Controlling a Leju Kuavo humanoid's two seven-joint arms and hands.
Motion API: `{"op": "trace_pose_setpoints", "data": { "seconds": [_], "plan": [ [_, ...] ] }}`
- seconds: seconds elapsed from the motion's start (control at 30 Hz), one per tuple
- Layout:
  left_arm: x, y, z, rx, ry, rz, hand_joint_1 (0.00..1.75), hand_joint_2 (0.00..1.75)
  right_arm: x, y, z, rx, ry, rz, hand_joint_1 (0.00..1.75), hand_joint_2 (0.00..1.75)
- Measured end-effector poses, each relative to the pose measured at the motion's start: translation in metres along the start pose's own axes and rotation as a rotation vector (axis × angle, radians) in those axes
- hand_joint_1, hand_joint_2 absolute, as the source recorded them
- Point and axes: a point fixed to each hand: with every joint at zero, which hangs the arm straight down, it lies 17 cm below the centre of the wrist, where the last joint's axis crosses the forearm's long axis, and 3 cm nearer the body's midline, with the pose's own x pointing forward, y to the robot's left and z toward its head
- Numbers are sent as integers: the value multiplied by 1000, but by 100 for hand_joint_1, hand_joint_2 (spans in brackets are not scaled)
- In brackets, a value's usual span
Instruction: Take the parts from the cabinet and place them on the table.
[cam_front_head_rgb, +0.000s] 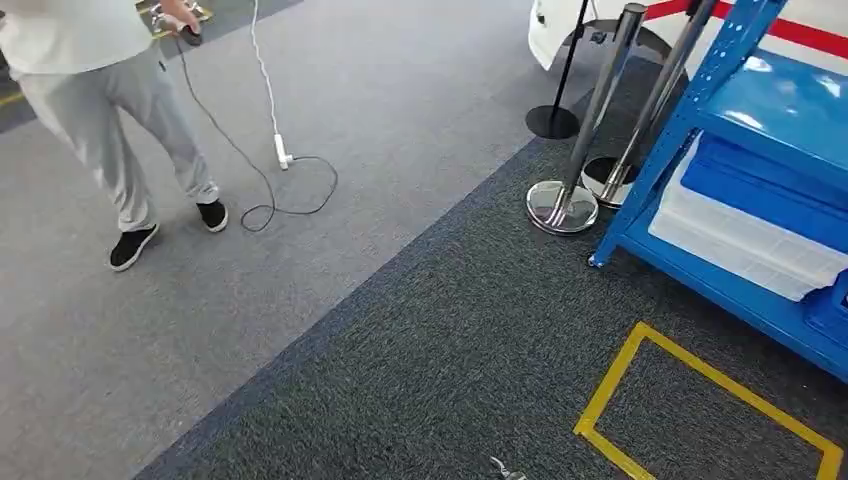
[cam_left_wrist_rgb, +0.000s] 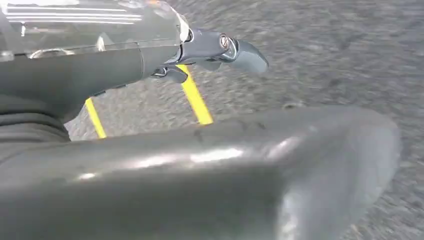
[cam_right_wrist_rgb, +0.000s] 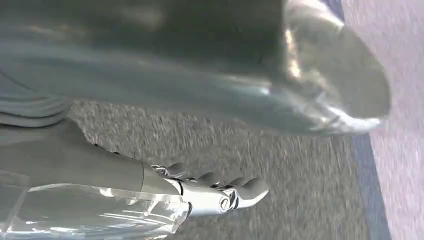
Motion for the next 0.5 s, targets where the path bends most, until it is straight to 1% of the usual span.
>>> {"op": "trace_pose_setpoints", "data": {
  "seconds": [0.13, 0.27, 0.5],
  "plan": [
    [-6, 9, 0, 15, 7, -2, 0, 0, 0, 5, 1, 10, 0, -4, 0, 0],
    [9, -1, -1, -1, -19, 2, 0, 0, 4, 2, -2, 16, -16, 3, 0, 0],
    [8, -2, -1, -3, -18, 2, 0, 0, 6, 1, -4, 25, -20, 12, 0, 0]
  ]
}}
